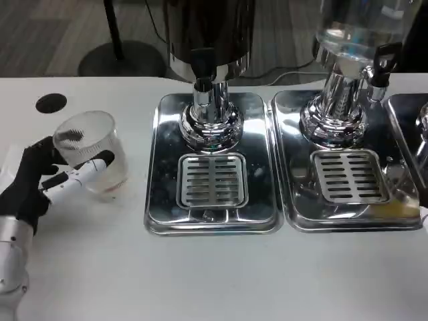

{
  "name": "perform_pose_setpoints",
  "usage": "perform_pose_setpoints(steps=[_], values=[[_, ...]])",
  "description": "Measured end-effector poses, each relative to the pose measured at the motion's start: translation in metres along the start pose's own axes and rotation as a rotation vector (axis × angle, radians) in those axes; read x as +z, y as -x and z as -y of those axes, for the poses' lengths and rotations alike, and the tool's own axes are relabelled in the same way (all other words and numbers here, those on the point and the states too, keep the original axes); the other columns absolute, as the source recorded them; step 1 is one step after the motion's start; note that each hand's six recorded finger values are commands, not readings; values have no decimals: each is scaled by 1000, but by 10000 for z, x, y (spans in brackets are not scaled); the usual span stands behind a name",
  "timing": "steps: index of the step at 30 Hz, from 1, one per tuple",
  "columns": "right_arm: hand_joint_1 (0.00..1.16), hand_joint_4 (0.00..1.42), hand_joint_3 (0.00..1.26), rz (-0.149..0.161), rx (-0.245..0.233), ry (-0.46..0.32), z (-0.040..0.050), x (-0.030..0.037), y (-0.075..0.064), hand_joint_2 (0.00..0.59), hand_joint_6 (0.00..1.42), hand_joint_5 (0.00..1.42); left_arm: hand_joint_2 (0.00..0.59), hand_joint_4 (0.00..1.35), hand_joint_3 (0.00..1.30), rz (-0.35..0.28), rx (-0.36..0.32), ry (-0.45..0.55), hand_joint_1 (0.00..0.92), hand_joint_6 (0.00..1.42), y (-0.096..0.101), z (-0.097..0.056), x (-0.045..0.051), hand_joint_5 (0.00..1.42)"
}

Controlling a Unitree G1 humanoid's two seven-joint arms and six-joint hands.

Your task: Grasp the cup under the faucet to collect the drink, then remove the cup.

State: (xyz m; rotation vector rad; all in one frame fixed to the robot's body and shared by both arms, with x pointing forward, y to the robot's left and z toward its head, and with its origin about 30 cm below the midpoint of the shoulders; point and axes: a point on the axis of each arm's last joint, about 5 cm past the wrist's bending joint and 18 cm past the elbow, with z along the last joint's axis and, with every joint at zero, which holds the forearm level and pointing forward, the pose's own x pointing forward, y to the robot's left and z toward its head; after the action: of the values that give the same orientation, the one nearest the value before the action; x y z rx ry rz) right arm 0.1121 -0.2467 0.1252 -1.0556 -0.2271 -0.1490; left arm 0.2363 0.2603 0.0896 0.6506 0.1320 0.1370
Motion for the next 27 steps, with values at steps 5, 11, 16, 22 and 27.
perform_pose_setpoints(steps=[5, 11, 16, 22, 27], values=[[645, 184, 174, 4, -1, -5, 0, 2, 5, 454, 45, 97, 220, 491, 377, 6, 16, -5, 493, 305, -7, 16, 60, 321], [638, 184, 174, -7, -11, -24, 1, -6, 30, 458, 45, 97, 225, 494, 384, 19, -4, -24, 502, 306, -9, 129, 150, 330], [632, 184, 174, -13, -13, -27, 7, -18, 59, 460, 45, 97, 225, 494, 384, 48, -35, -38, 504, 306, -6, 254, 249, 343], [628, 189, 174, -17, -16, -28, 15, -39, 69, 461, 45, 97, 225, 494, 384, 60, -52, -46, 505, 311, -1, 327, 298, 346], [627, 192, 174, -28, -20, -31, 29, -66, 84, 457, 45, 97, 226, 494, 384, 66, -62, -51, 505, 318, 4, 370, 318, 347]])
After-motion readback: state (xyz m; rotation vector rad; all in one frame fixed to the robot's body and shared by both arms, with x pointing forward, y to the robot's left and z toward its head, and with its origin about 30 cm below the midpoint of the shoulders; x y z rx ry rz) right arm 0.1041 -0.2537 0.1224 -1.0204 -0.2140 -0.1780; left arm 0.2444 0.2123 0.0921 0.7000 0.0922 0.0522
